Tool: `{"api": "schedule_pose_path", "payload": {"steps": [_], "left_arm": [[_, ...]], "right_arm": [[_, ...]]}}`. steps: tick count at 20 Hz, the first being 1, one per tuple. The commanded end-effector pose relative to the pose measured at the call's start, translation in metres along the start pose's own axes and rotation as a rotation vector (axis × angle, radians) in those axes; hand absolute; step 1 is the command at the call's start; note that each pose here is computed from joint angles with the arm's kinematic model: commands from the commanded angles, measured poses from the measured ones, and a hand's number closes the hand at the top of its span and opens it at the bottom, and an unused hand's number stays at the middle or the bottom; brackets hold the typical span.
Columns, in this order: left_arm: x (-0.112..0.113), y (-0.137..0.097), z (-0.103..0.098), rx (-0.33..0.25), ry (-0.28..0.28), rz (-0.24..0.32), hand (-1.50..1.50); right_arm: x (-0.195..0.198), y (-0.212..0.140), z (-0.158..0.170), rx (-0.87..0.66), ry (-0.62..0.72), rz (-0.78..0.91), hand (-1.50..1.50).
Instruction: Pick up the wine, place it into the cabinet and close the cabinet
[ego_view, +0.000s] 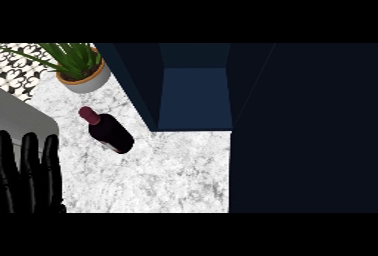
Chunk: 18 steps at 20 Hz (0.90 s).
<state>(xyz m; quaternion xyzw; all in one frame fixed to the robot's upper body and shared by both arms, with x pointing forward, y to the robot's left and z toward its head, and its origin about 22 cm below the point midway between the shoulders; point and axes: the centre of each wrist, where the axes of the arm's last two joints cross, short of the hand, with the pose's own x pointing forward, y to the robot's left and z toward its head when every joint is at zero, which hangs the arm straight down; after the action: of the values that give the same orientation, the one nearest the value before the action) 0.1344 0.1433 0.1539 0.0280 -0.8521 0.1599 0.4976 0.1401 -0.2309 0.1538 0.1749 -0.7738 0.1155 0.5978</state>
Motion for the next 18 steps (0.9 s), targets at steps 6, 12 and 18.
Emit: {"api": "schedule_pose_path", "payload": {"steps": [6,12,18], "left_arm": [[0.023,0.008,0.002,0.041,-0.02,-0.021,-1.5],[0.02,0.004,0.007,0.076,-0.053,-0.021,-1.5],[0.01,0.011,-0.001,0.123,-0.092,-0.076,-1.5]], "right_arm": [[0.047,0.021,0.031,0.025,-0.077,0.008,-1.5],[0.054,0.025,0.035,0.028,-0.091,0.001,-1.5],[0.054,0.025,0.035,0.019,-0.089,-0.003,-1.5]]}}
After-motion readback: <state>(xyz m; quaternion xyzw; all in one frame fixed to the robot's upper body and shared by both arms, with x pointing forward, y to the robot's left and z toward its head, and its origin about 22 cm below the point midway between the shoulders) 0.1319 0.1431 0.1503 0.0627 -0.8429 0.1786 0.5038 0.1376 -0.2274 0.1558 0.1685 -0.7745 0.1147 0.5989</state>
